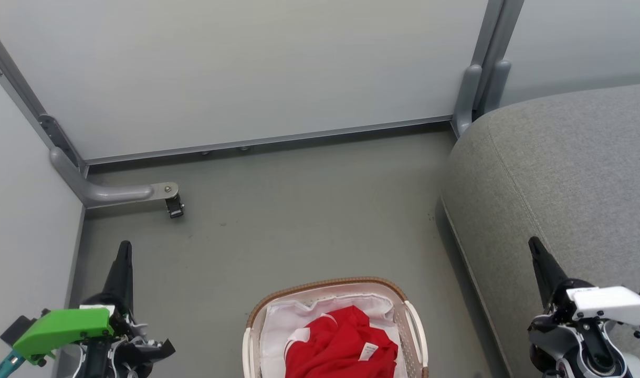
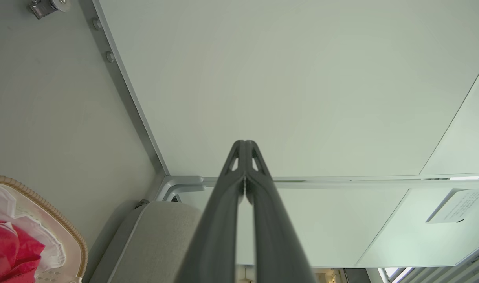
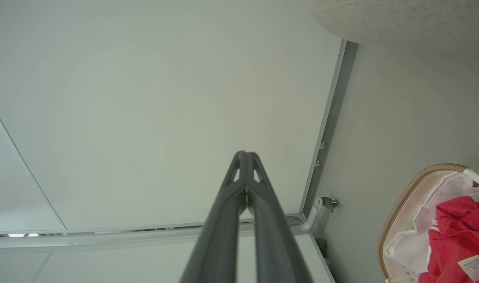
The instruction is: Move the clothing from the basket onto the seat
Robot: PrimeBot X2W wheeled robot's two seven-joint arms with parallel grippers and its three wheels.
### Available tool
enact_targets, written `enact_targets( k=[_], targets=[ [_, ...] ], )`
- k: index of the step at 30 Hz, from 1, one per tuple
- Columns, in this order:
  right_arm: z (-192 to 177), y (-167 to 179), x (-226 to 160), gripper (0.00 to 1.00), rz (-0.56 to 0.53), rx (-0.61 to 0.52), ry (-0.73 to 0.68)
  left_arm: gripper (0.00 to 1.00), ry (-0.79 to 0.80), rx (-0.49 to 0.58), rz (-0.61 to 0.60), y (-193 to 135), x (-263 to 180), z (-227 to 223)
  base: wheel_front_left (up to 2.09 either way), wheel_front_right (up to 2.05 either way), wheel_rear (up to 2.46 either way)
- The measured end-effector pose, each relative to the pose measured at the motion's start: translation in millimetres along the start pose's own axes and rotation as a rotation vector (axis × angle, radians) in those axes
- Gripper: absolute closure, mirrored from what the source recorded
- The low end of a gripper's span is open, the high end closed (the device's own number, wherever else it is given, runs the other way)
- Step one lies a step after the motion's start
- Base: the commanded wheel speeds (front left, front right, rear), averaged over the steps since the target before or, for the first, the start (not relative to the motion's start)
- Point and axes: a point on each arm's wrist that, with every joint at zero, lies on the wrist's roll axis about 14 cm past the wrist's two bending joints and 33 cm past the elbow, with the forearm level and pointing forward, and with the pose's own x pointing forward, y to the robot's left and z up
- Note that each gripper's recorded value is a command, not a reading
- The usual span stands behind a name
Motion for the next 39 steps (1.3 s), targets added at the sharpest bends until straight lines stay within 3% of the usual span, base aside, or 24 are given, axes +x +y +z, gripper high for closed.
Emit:
enact_targets(
  k=[5,13,28,39],
  targets=[
    [-4,-21,-8,0.0,-0.063,0.017,0.0,0.0,0.0,-0.014,0.071,24,-9,-3,0.0,0.0,0.0],
    [-8,-21,-6,0.0,-0.065,-0.055,0.008,0.0,-0.021,0.028,0.088,29,-10,-2,0.0,0.0,0.0],
    [-14,-16,3,0.0,-0.051,-0.388,0.039,0.0,0.008,0.422,0.139,43,-10,-4,0.0,0.0,0.0],
    [-16,-9,16,0.0,-0.022,-0.623,0.054,0.0,0.029,0.649,0.154,50,-11,-3,0.0,0.0,0.0]
  ],
)
